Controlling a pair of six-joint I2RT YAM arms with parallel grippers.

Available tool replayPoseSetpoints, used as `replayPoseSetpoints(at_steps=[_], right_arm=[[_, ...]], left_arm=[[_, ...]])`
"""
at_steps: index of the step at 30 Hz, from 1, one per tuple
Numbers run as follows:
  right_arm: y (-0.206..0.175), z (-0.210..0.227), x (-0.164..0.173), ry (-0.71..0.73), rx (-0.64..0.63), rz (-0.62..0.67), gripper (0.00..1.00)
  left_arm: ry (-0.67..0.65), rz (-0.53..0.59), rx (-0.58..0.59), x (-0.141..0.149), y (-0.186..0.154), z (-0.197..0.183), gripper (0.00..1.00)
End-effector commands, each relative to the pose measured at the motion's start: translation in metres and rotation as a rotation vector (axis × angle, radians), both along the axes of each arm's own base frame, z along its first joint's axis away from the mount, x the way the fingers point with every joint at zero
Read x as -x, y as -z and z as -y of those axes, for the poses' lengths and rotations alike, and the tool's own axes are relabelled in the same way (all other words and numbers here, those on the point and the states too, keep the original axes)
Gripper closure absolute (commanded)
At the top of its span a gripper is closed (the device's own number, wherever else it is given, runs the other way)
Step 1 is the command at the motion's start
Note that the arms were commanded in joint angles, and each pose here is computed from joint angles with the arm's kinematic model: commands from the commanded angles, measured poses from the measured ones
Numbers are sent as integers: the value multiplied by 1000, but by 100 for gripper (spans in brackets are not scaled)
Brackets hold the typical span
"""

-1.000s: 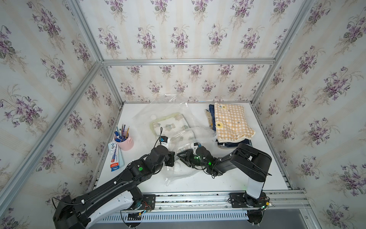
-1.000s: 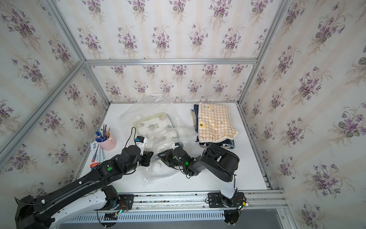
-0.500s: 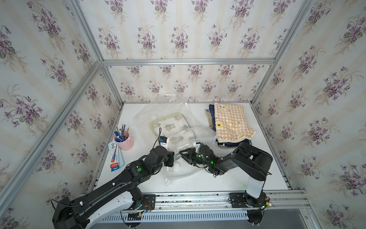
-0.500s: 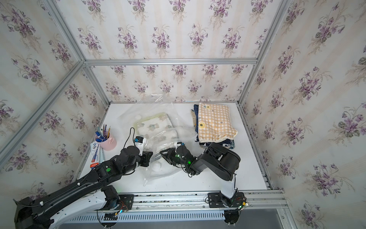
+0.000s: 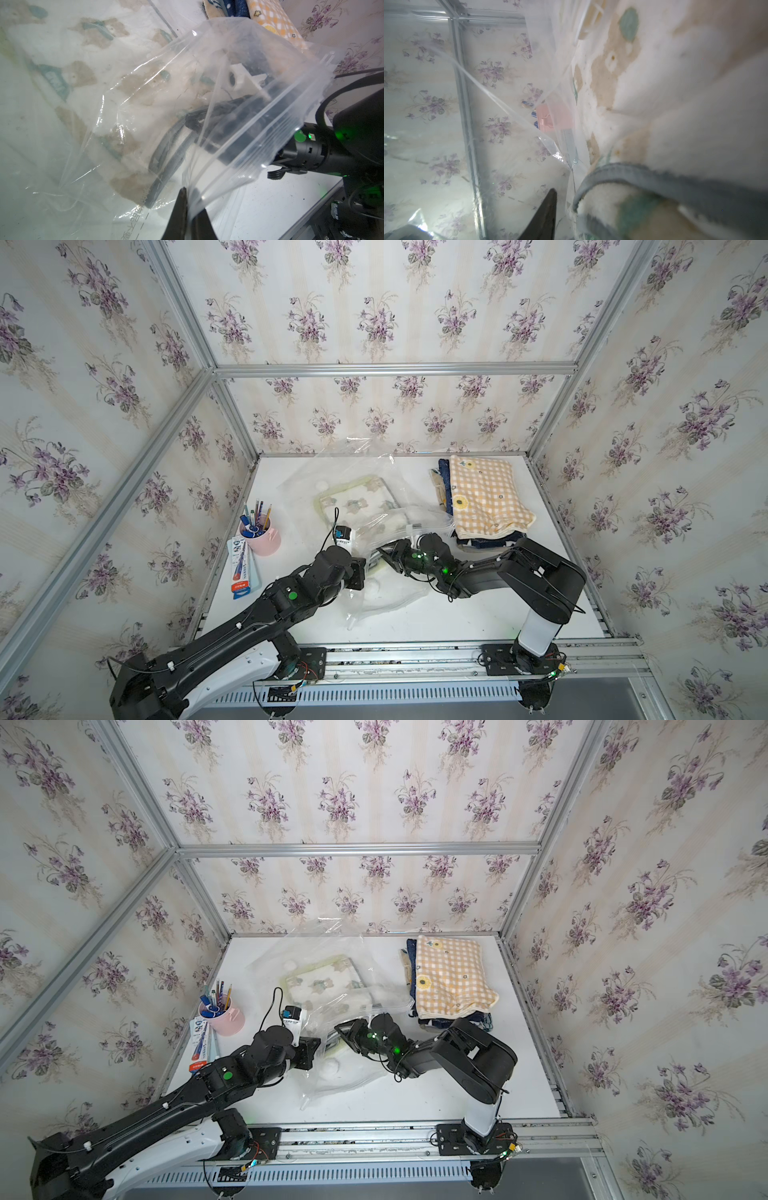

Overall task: Take the blanket out of the vacuum bag
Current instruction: Take out the blanket from the vacuum bag.

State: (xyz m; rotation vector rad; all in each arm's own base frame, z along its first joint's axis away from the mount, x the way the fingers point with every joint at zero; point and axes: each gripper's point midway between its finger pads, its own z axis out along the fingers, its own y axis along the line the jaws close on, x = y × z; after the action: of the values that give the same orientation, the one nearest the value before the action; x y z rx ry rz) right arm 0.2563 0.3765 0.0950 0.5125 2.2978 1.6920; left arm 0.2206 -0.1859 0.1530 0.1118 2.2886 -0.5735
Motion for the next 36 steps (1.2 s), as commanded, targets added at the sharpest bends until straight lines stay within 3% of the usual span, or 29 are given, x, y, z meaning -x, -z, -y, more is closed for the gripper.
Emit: replayPoseSetpoints(at_steps=[1,11,22,36], right_arm=[[7,2,1,-5,33,-4,62],[24,8,6,4,60,-46,56],[21,7,-17,108,68,-34,57],[41,0,-17,107,79,-97,50]], left_arm=[[-3,9,-9,-1,-1,-2,91],[-6,12,-11,0,0,-4,91],[4,-1,5,0,0,1,91],[9,-1,-6,-2,2,3,91]])
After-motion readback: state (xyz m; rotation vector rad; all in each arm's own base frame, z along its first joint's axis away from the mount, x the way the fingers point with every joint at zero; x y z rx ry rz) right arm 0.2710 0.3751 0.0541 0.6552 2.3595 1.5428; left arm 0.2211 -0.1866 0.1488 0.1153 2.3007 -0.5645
